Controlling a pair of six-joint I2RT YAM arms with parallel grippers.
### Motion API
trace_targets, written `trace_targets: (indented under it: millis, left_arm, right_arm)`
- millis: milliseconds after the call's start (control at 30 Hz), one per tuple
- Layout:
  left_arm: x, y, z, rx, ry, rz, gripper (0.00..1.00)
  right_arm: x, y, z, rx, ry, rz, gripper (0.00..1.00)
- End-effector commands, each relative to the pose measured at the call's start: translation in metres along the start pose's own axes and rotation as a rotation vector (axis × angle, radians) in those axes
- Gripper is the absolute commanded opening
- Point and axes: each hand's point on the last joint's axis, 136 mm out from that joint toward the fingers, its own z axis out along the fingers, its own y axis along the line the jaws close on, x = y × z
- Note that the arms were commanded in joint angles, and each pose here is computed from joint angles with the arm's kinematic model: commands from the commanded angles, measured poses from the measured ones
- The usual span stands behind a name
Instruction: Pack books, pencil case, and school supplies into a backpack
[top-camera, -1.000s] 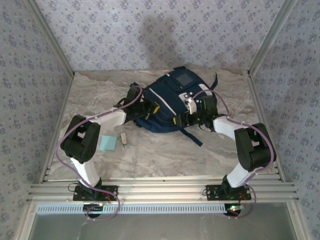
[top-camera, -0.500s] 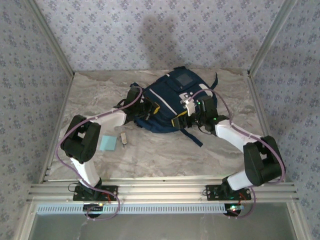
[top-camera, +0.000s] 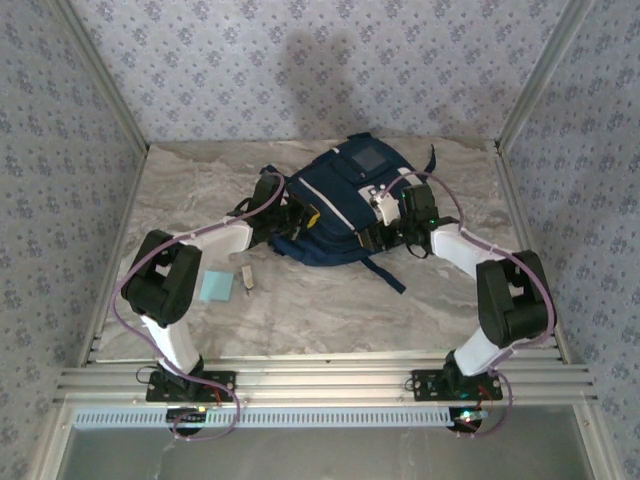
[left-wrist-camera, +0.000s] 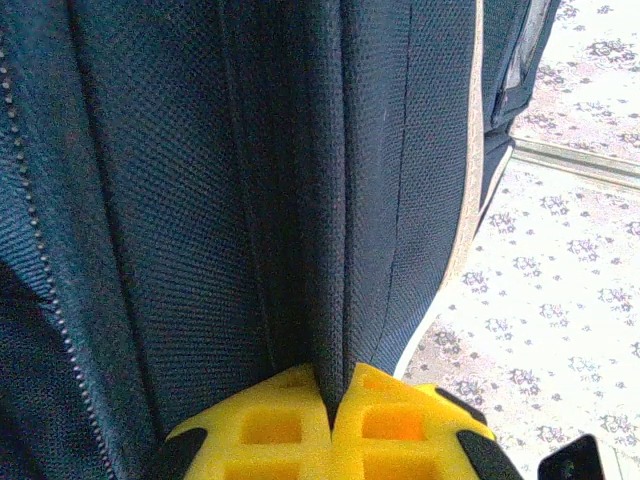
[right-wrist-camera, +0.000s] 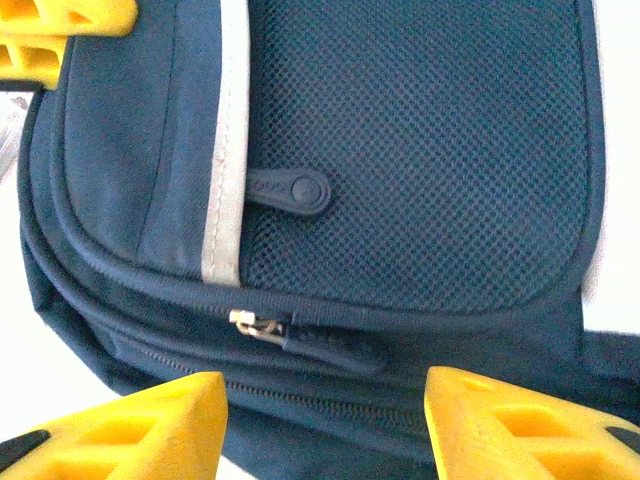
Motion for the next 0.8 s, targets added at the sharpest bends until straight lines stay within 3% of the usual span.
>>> trace_targets:
  millis: [0,300,767]
  left_arm:
    - [0.008,-0.037,-0.014,0.105,0.015,0.024,0.0]
    - [0.01,-0.04,-0.016,0.121,0.019,0.017,0.0]
    - [0.014,-0.039,-0.011,0.127,0.024,0.009,0.0]
  right_arm:
    - [-0.012,0.002,0.006,-0.034,0.011,-0.022,0.56]
    - [0.005,0.013,0.036,-0.051,0.155,0.058,0.6]
    - [0.02,0.056,0.039,-0.141,0.111,0.174,0.65]
